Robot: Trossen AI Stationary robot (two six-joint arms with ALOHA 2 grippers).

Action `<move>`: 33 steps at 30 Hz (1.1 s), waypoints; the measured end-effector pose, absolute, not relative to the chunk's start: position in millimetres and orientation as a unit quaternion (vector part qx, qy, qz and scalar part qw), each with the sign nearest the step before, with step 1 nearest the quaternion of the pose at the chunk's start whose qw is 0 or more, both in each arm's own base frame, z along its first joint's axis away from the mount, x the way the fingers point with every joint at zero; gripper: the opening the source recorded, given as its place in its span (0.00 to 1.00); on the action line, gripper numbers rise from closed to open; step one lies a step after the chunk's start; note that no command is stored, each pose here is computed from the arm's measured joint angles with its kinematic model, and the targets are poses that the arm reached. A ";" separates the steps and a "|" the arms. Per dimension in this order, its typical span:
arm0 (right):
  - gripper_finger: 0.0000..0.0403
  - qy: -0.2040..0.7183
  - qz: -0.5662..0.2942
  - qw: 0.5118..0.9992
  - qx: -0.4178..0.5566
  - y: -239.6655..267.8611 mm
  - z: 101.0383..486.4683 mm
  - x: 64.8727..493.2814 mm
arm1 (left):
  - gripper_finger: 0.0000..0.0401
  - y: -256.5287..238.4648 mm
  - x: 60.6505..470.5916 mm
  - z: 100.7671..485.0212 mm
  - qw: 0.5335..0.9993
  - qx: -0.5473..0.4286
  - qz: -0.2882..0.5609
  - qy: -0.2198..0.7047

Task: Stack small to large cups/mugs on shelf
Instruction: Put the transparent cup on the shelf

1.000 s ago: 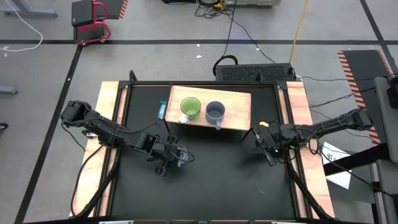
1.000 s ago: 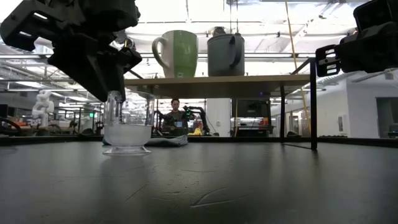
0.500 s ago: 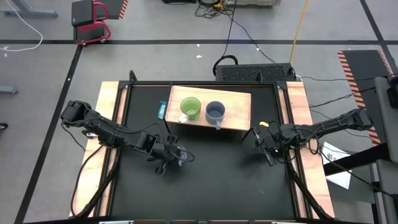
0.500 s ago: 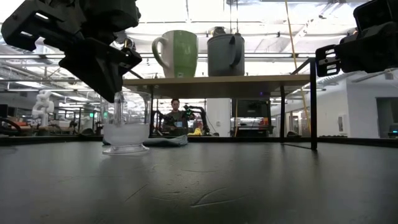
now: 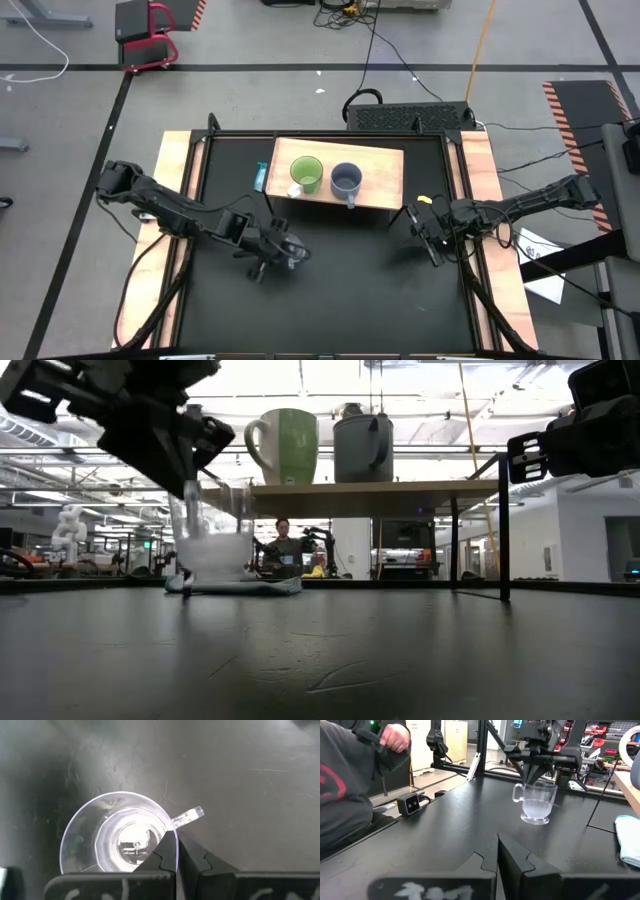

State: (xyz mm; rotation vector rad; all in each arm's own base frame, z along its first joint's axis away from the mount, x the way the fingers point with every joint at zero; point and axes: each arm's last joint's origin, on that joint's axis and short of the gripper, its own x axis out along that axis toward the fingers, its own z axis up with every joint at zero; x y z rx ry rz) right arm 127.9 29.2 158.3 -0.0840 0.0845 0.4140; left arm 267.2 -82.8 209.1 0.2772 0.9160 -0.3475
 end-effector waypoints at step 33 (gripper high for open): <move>0.00 0.035 0.205 0.978 -0.035 29.2 160.0 128.1 | 0.00 -56.5 194.6 205.0 0.948 0.100 -0.151 0.263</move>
